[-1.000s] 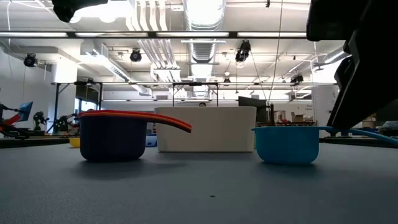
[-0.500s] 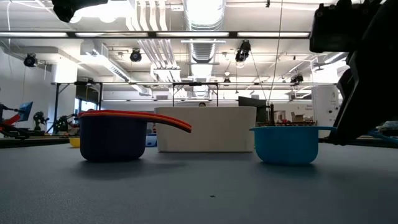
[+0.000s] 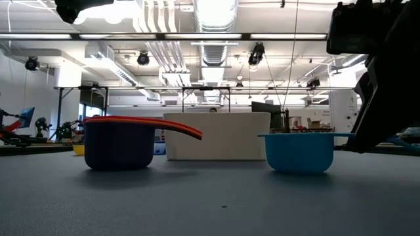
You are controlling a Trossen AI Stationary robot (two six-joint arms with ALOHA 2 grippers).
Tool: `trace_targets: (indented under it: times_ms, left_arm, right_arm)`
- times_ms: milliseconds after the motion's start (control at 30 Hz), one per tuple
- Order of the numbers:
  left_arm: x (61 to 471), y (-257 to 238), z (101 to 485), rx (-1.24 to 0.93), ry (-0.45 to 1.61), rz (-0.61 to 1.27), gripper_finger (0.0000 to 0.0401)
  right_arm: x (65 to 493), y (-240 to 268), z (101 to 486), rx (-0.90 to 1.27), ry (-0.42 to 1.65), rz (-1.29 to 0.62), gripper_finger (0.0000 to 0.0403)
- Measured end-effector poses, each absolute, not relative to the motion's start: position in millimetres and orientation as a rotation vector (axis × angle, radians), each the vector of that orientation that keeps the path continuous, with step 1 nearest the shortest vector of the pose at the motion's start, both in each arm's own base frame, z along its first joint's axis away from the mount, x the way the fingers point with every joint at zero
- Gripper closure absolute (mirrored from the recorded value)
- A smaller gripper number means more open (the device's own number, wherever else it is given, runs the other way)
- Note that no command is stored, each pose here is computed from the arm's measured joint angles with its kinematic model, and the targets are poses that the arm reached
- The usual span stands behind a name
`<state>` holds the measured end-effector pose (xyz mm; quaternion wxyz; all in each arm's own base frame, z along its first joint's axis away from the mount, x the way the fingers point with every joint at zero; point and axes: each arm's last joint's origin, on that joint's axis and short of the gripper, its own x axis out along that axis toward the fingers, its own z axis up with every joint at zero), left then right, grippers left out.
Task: Nest measuring cups in basket
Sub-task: Stack the light blue measuring cup on the red measuring cup
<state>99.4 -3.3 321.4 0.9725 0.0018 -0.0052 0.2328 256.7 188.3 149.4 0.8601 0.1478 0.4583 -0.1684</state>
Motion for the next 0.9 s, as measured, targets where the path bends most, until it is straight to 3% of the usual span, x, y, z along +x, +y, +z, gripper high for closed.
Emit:
trace_targets:
  times_ms: [267,467,900]
  left_arm:
    - [99.4,-3.3,321.4,0.004,-0.011,0.470,0.0401]
    - [99.3,-3.2,321.5,0.003,-0.012,0.470,0.0401]
    - [99.1,-3.2,321.6,0.010,-0.011,0.470,0.0401]
  right_arm:
    - [260.4,173.9,170.0,0.308,0.960,-0.313,0.0244]
    - [284.2,151.6,185.6,0.324,1.020,-0.213,0.0244]
    - [324.1,128.7,237.2,0.220,0.953,-0.020,0.0248]
